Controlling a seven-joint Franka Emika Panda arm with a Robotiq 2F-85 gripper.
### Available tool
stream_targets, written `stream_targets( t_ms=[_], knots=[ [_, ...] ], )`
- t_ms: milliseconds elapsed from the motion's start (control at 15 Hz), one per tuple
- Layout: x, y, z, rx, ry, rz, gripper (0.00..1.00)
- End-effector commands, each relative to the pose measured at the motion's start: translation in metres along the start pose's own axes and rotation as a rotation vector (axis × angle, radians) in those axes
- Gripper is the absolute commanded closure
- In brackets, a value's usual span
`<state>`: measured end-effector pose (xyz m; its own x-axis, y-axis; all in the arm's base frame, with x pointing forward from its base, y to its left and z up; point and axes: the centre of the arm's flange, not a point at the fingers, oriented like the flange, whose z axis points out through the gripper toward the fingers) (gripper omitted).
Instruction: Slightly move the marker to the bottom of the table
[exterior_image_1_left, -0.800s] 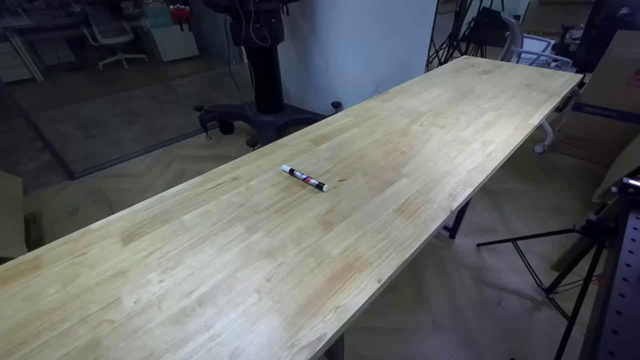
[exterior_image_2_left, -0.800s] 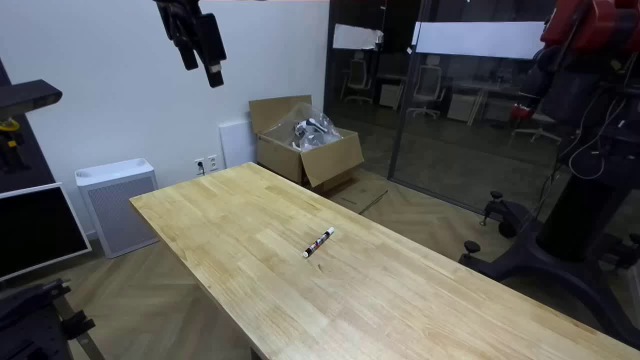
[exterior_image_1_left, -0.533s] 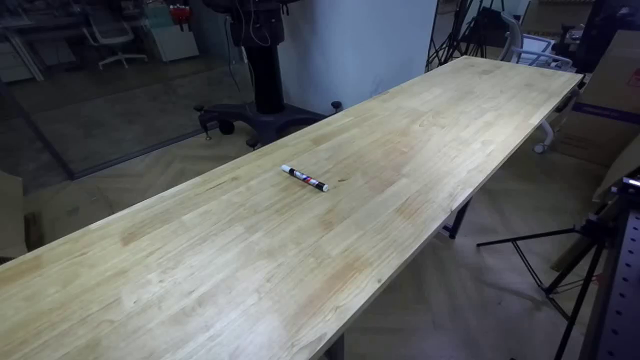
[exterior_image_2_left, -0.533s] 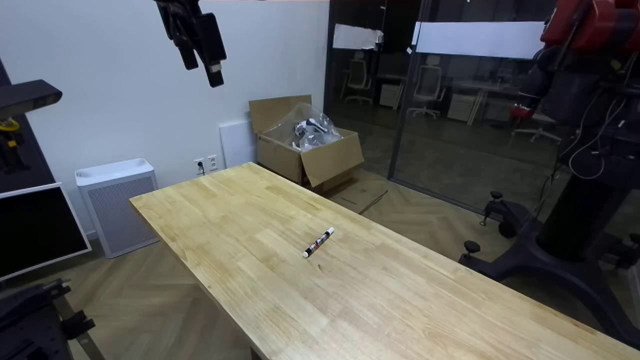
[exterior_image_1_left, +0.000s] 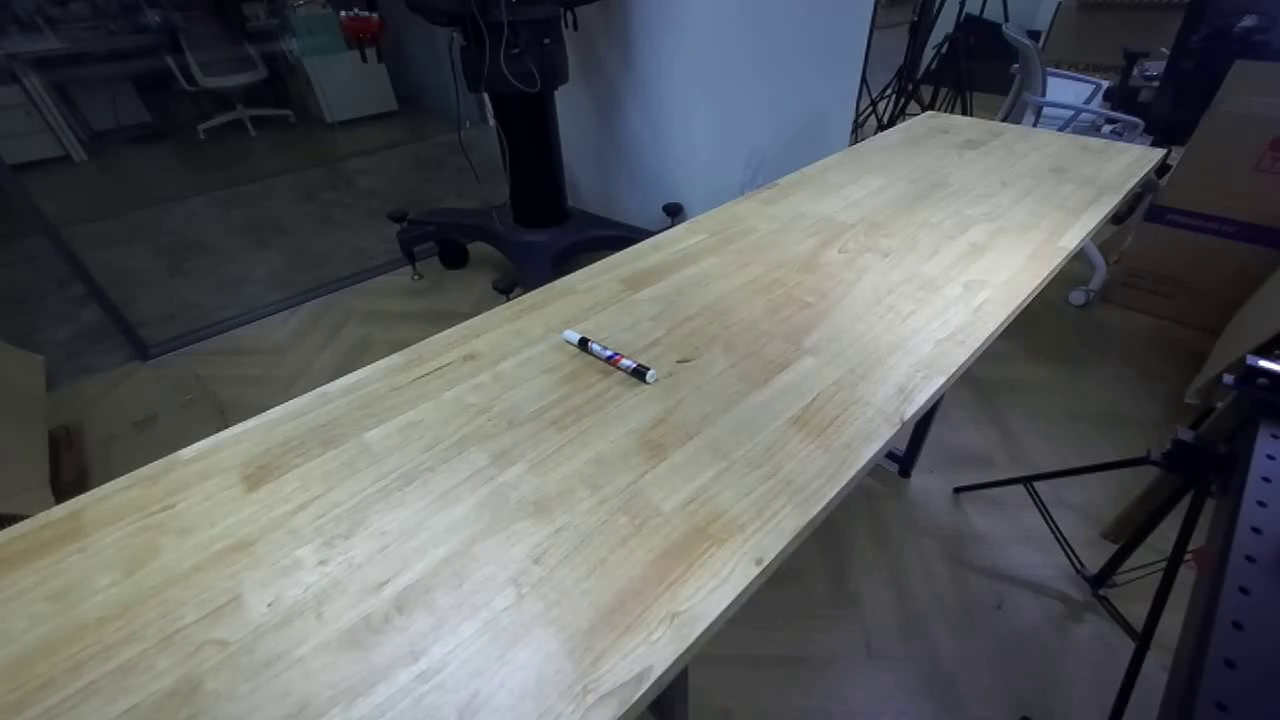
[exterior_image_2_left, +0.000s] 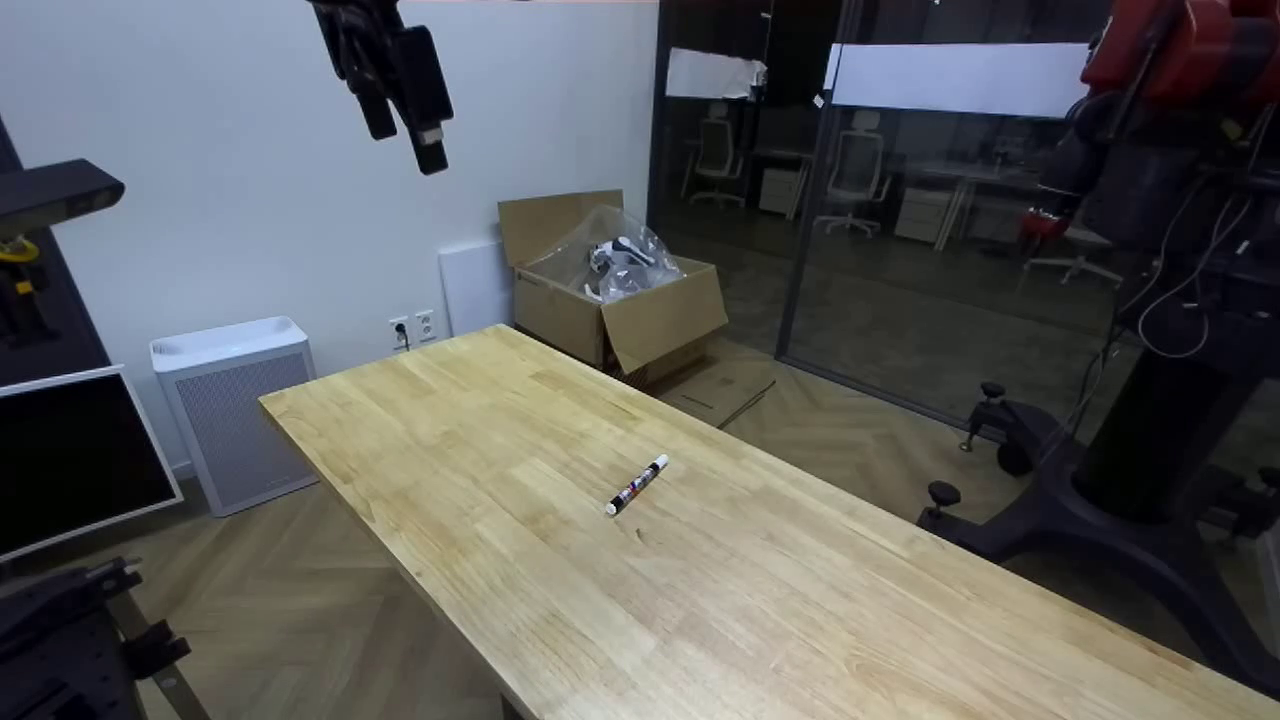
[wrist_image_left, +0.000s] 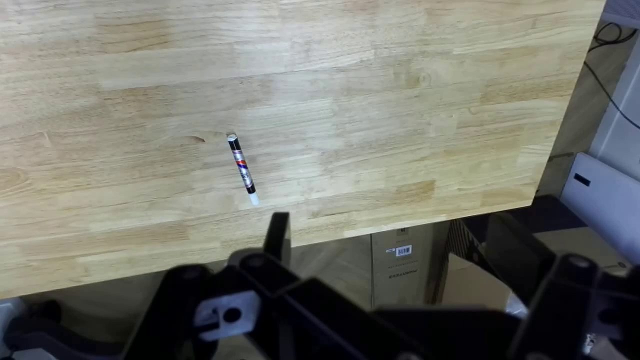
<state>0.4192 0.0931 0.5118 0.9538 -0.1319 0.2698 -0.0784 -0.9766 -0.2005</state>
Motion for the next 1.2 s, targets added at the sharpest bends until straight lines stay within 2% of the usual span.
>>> stream_targets(
  t_ms=[0,133,400,733,867,1000,1133],
  knots=[
    [0.000,0.000,0.000,0.000,0.000,0.000,0.00],
    [0.000,0.000,0.000,0.000,0.000,0.000,0.00],
    [0.025,0.028,0.004,-0.051,-0.020,0.006,0.00],
    [0.066,0.085,0.031,-0.087,-0.191,-0.006,0.00],
    [0.083,0.101,0.051,-0.082,-0.280,-0.024,0.00],
    [0.098,0.111,0.073,-0.122,-0.332,-0.048,0.00],
    [0.112,0.112,0.092,-0.200,-0.282,-0.085,0.00]
  ],
)
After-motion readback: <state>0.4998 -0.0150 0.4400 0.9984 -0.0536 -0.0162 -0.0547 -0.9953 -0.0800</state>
